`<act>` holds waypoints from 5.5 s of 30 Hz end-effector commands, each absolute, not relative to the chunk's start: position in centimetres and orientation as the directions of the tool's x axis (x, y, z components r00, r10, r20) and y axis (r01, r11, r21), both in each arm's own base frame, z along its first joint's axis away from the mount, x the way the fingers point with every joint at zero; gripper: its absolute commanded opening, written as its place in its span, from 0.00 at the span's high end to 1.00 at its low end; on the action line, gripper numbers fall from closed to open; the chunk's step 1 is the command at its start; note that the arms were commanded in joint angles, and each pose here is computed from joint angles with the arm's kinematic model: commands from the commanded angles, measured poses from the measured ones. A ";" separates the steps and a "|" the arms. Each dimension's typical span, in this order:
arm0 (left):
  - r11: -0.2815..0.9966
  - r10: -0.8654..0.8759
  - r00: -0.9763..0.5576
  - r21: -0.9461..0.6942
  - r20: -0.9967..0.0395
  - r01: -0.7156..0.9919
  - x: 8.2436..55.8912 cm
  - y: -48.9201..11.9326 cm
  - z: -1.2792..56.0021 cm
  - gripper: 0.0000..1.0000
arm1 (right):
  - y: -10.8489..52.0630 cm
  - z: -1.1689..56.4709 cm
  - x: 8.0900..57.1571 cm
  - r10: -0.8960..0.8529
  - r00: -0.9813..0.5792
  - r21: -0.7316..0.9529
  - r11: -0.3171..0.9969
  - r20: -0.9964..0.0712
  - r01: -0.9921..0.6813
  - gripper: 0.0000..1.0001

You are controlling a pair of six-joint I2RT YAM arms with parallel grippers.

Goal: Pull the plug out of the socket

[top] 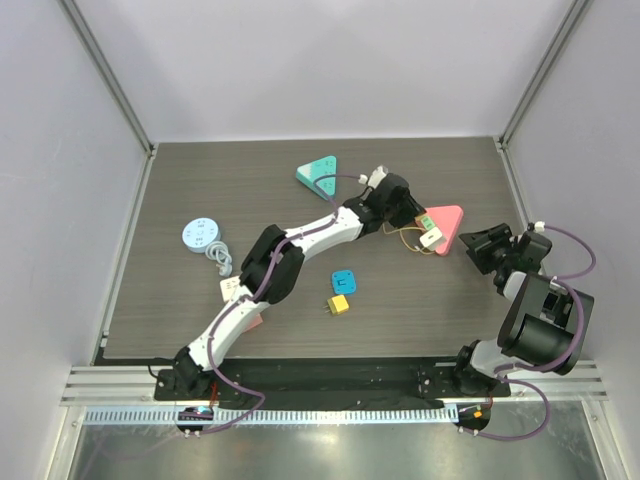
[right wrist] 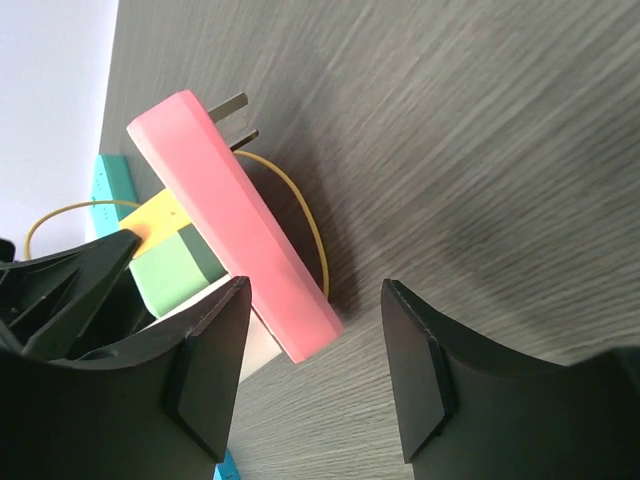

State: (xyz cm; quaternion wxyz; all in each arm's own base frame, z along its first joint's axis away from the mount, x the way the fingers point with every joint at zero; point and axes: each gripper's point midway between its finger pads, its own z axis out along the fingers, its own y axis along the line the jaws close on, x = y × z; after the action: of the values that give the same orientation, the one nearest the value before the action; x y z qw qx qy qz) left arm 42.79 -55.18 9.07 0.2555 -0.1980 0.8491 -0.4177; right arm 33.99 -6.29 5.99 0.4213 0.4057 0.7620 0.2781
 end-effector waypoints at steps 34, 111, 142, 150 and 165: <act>0.688 -0.419 -0.821 -0.726 -0.388 -0.008 42.7 -51.0 10.3 1.00 | -0.9 12.0 39.1 0.664 -0.328 0.692 0.721 -0.672 0.044 0.30; 0.519 -0.420 -0.841 -0.851 -0.340 0.085 43.9 -49.7 15.5 1.00 | -2.0 4.3 39.4 0.613 -0.490 0.531 0.787 -0.620 0.314 0.99; 0.707 -0.407 -0.774 -0.704 -0.485 0.069 44.6 -45.1 17.2 1.00 | -1.2 6.5 39.3 0.626 -0.460 0.606 0.766 -0.629 0.214 0.99; 0.799 -0.353 -0.734 -0.595 -0.581 0.086 43.2 -41.3 16.5 1.00 | -0.7 9.3 38.9 0.659 -0.428 0.691 0.716 -0.618 0.104 0.99; 0.761 -0.195 -0.846 -0.621 -0.496 0.189 36.9 -39.9 11.9 0.72 | -1.1 8.8 38.7 0.710 -0.419 0.747 0.657 -0.566 0.104 0.99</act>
State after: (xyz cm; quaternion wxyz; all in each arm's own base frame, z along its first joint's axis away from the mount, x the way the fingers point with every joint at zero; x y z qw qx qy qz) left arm 37.09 -38.60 8.07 0.2649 -0.0237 0.9241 -0.2742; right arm 37.83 -1.24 6.80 0.4425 0.2798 0.7960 0.3039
